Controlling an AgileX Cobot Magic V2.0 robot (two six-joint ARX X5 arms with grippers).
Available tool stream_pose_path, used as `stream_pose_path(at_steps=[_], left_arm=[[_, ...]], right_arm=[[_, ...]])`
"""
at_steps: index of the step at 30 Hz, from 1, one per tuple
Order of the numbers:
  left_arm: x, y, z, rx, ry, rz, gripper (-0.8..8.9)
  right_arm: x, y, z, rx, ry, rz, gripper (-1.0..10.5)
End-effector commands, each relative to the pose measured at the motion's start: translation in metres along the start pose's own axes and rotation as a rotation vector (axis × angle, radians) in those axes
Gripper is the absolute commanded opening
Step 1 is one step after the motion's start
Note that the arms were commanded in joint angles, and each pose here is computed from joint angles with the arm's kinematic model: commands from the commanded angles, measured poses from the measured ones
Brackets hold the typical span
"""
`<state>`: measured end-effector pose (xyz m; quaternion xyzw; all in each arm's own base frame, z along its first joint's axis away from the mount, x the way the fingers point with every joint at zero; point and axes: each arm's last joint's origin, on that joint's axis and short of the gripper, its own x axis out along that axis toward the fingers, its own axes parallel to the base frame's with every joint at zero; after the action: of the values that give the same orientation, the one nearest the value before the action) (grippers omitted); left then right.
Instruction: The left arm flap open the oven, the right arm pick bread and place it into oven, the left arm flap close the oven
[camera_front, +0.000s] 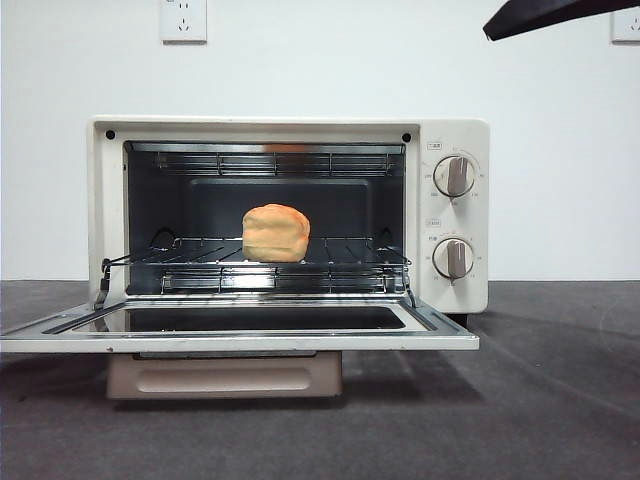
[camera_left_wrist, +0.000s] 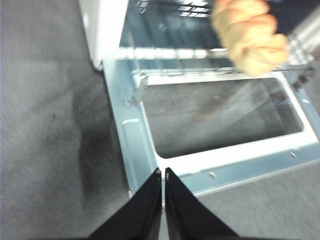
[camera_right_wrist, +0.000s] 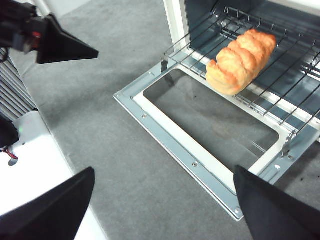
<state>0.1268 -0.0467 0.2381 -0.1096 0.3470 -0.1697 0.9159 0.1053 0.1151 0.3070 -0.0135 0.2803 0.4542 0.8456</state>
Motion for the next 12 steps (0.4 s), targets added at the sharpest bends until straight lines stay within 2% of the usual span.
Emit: stream_pose_path(at_steps=[1,7,12], left_arm=[[0.013,0.008,0.002,-0.044,0.011,-0.004,0.13],[0.039,0.033,0.006,-0.132,0.07,0.04,0.13],[0.063,0.05,0.008,-0.183,0.137,-0.027,0.13]], right_arm=[[0.001,0.002,0.002,-0.011,0.001,0.01,4.4],[0.001,0.002,0.002,-0.018,0.002,0.01,4.4],[0.001,0.002,0.002,-0.025,0.002,0.01,4.4]])
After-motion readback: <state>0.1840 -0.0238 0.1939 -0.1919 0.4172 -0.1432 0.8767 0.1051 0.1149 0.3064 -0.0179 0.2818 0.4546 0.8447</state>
